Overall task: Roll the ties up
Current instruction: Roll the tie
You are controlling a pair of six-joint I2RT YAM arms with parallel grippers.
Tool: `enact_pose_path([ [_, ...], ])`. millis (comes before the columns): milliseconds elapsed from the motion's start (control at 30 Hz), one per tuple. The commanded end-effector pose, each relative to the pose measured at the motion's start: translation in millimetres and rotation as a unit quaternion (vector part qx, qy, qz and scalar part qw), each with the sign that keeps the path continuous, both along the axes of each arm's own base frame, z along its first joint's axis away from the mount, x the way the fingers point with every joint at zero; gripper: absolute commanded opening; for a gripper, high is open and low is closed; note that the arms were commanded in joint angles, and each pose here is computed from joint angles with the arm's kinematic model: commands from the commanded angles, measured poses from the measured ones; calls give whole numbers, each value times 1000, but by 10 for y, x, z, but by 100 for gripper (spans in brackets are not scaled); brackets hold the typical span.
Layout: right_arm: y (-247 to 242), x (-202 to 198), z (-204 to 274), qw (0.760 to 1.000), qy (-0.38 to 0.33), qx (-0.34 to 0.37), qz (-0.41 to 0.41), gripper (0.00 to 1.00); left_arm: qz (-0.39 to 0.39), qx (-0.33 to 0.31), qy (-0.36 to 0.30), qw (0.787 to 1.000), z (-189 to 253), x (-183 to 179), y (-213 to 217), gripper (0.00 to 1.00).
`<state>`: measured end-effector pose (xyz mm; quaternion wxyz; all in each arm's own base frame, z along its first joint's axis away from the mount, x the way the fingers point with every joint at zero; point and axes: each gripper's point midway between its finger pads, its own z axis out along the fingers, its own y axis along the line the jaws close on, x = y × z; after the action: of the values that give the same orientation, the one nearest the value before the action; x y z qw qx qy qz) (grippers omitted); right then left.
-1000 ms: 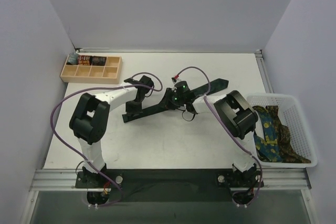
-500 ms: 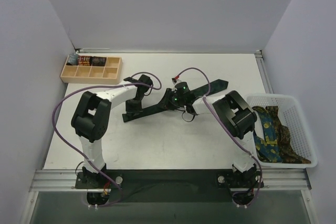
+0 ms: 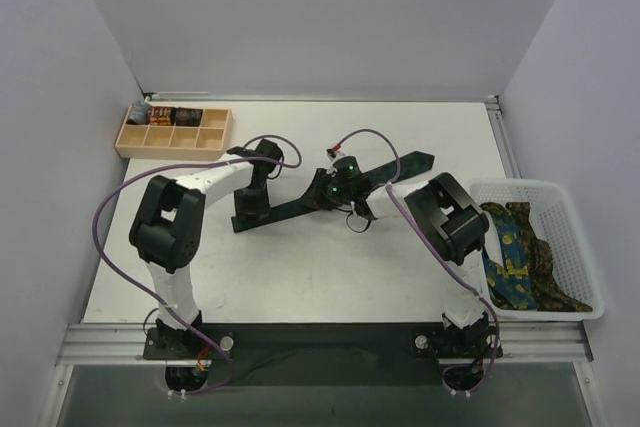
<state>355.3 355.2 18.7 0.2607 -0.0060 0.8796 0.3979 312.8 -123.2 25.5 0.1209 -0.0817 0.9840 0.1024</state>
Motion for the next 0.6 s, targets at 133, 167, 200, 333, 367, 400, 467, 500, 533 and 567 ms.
enact_pose_path([
  [133,-42,-129,78,999,-4,-20,27,18,0,-57,-65,996,351,203,-83,48],
  [167,-40,-124,106,999,-7,-20,29,18,0,-64,-72,995,407,210,-98,48],
  [200,-32,-121,153,999,-10,-17,30,18,-1,-69,-75,995,433,221,-111,48],
  [333,-1,-112,249,999,-20,-13,39,18,3,-78,-83,994,478,219,-105,48],
  [367,4,-110,263,999,-21,-12,40,18,4,-79,-85,993,486,222,-98,48],
  [400,10,-117,275,999,-22,-12,41,18,5,-80,-87,993,498,220,-97,48],
  [467,13,-133,287,999,-22,-11,44,18,7,-82,-91,992,519,212,-76,47],
  [500,18,-138,298,999,-23,-11,45,18,9,-83,-92,992,527,208,-69,47],
  [533,10,-148,295,999,-22,-12,45,18,11,-84,-95,992,547,203,-68,46],
  [567,13,-155,303,999,-24,-12,47,18,12,-88,-99,991,581,179,-62,44],
])
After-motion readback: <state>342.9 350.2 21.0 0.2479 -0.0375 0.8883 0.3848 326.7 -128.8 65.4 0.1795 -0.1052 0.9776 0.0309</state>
